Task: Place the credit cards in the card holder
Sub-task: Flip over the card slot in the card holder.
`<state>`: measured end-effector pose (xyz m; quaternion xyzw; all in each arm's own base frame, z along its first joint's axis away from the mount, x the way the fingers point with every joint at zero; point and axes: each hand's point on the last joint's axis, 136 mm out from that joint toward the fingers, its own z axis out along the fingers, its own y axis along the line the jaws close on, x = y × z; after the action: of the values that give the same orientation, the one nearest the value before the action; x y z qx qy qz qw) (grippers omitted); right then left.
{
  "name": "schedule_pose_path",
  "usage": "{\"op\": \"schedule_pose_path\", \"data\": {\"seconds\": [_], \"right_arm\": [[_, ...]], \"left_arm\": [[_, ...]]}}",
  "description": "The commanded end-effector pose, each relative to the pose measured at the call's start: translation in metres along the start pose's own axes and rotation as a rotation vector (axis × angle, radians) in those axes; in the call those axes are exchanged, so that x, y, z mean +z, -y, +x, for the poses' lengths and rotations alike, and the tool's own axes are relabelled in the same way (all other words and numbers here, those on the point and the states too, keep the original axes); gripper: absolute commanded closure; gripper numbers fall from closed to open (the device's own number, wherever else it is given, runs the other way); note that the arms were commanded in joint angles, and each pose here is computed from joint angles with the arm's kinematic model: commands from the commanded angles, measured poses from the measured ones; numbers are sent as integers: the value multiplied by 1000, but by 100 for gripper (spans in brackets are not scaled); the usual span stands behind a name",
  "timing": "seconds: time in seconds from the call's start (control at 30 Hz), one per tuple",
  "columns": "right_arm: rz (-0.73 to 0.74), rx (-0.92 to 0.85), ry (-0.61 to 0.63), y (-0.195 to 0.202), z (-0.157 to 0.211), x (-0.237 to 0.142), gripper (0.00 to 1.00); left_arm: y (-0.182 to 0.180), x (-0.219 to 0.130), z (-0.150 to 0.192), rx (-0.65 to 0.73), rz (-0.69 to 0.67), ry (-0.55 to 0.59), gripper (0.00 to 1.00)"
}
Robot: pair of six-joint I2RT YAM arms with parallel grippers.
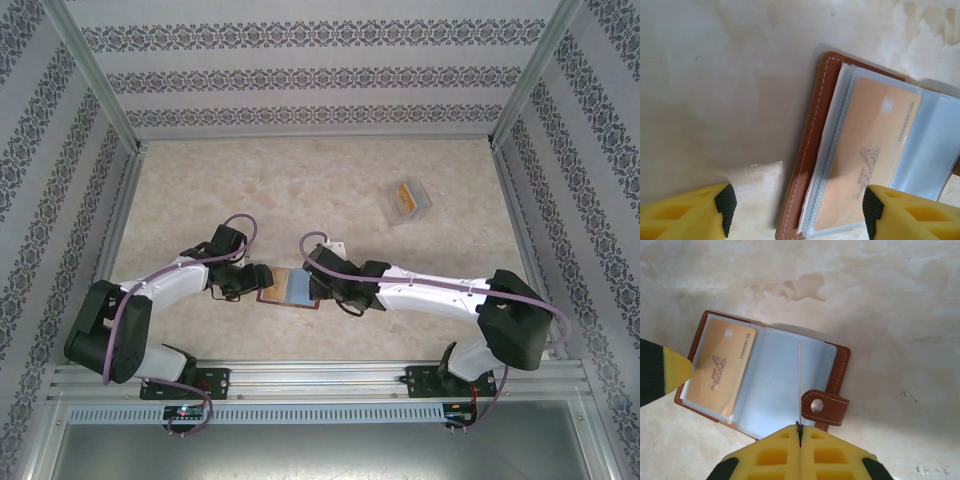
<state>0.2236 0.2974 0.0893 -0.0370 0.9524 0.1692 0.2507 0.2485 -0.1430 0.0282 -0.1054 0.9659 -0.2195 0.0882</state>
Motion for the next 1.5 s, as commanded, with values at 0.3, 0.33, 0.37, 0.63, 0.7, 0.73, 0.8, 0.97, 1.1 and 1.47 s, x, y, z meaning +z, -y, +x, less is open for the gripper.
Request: {"op": "schedule_pose_path", "data": {"seconds": [0.3, 0.33, 0.37, 0.63, 0.7, 0.73, 0.8, 0.97, 1.1, 1.47], "right_arm": [[41, 55, -19, 11, 9, 11, 100], [34, 76, -26, 12, 10, 12, 100], [25, 106, -38, 14, 10, 14, 100], [-57, 282, -82, 15, 14, 23, 100], [-66, 310, -86, 15, 15, 24, 100], [-73, 317, -84, 15, 15, 25, 100], [-86, 331, -83, 14, 15, 25, 100], [-112, 353, -71, 11, 12, 20, 100], [-112, 353, -41, 14, 6, 15, 100], [-126, 347, -41, 10, 5, 17, 100]], "left_arm": [[11, 7, -11, 4, 18, 11, 31], [11, 7, -11, 1, 19, 11, 31], [12, 8, -10, 0, 21, 5, 31], [13, 10, -9, -5, 29, -6, 33], [13, 10, -9, -9, 31, -5, 33], [13, 11, -9, -9, 33, -3, 33], [14, 11, -9, -7, 34, -8, 33], [12, 12, -7, -14, 30, -14, 33], [11, 14, -5, -17, 27, -27, 34], [9, 16, -4, -18, 22, -32, 34]]}}
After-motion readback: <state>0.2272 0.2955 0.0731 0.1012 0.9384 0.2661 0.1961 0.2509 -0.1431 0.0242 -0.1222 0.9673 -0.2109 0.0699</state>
